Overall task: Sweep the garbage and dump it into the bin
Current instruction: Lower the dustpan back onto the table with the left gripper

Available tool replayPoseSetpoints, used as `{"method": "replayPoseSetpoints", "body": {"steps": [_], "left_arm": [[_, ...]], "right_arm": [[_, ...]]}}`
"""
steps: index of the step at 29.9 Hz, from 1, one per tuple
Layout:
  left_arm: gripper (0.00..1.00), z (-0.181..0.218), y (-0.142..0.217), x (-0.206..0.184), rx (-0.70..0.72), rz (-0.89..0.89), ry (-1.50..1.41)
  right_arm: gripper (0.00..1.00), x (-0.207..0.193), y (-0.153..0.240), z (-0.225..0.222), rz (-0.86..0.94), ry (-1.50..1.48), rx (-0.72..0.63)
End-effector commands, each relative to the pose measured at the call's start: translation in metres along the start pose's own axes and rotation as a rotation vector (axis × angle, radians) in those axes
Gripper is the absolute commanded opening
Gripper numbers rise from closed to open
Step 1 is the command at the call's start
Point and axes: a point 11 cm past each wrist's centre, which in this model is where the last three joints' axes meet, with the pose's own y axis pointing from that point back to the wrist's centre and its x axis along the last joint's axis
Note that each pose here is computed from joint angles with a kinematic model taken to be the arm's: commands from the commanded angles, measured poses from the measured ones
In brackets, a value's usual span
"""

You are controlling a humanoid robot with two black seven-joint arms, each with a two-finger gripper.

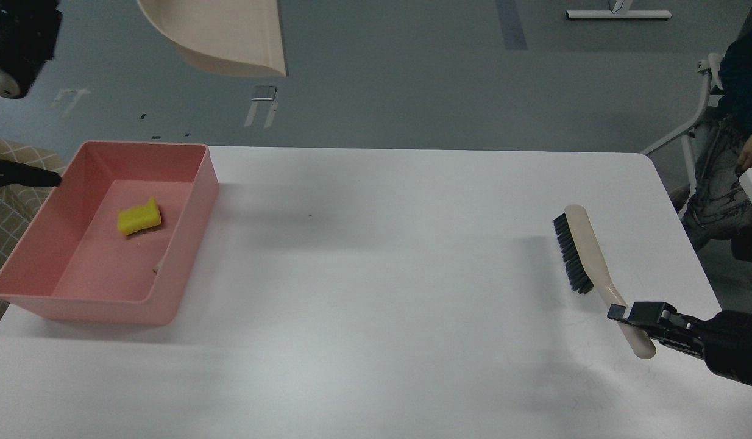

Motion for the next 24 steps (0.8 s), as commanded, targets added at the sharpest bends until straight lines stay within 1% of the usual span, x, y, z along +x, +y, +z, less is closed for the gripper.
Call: {"method": "replayPoseSetpoints", "body": {"steps": [1, 3, 6, 8, 12, 16, 24], "left_arm": [[0.00, -0.016, -0.009, -0.055, 0.032, -0.070, 0.037], [0.00, -0.030, -0.010, -0.104, 0.065, -0.133, 0.073], [0.00, -0.045, -0.004, -0.150, 0.113, -0.198, 0.100], [0.00, -0.052, 0.000, -0.162, 0.135, -0.207, 0.105], [0.00, -0.086, 0.025, -0.196, 0.222, -0.243, 0.133], [0.00, -0.099, 0.036, -0.204, 0.254, -0.239, 0.155], [0.00, -0.127, 0.052, -0.202, 0.318, -0.200, 0.151]], "right_arm": [[0.00, 0.001, 0.001, 0.001, 0.004, 0.001, -0.003], [0.00, 0.001, 0.001, 0.001, 0.006, 0.002, -0.004], [0.00, 0.002, 0.001, 0.001, 0.006, 0.002, -0.003], [0.00, 0.002, 0.001, 0.000, 0.007, 0.003, -0.002], [0.00, 0.000, 0.000, 0.001, 0.002, 0.000, -0.002], [0.00, 0.001, 0.000, 0.000, 0.004, 0.002, -0.001], [0.00, 0.001, 0.000, 0.000, 0.004, 0.002, -0.001]]}}
